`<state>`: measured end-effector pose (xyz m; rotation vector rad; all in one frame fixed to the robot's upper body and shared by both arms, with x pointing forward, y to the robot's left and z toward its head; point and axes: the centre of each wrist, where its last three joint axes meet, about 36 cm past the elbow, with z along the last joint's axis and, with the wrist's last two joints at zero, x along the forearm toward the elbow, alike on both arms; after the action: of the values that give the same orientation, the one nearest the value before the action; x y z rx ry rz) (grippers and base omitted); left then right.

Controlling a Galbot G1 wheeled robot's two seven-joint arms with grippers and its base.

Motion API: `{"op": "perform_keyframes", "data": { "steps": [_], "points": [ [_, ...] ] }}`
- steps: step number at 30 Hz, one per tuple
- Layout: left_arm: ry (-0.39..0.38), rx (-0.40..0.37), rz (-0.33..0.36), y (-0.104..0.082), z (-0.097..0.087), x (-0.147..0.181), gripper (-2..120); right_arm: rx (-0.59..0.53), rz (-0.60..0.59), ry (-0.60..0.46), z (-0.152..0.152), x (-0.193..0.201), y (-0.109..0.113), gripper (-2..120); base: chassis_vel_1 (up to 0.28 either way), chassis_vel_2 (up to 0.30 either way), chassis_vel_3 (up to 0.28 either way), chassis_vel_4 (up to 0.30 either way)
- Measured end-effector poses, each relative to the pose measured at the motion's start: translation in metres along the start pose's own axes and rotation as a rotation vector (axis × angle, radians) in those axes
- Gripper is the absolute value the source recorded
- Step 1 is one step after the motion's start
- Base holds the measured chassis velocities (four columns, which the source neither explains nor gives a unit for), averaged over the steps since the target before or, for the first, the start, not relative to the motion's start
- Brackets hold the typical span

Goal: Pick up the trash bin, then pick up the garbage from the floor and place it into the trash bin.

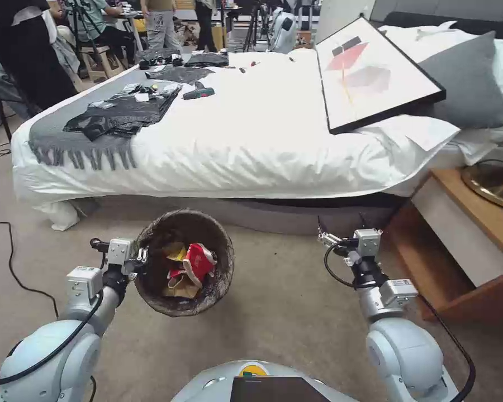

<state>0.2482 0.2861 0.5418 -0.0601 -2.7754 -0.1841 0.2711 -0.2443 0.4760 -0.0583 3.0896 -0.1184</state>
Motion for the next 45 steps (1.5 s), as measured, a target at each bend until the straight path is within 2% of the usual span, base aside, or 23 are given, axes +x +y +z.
{"op": "perform_keyframes", "data": {
  "steps": [45],
  "points": [
    [0.0, 0.004, -0.009, 0.001, 0.001, 0.001, 2, -0.016, -0.015, -0.014, -0.007, -0.012, 0.0, 100, 0.049, 0.047, 0.049, 0.05]
  ]
}}
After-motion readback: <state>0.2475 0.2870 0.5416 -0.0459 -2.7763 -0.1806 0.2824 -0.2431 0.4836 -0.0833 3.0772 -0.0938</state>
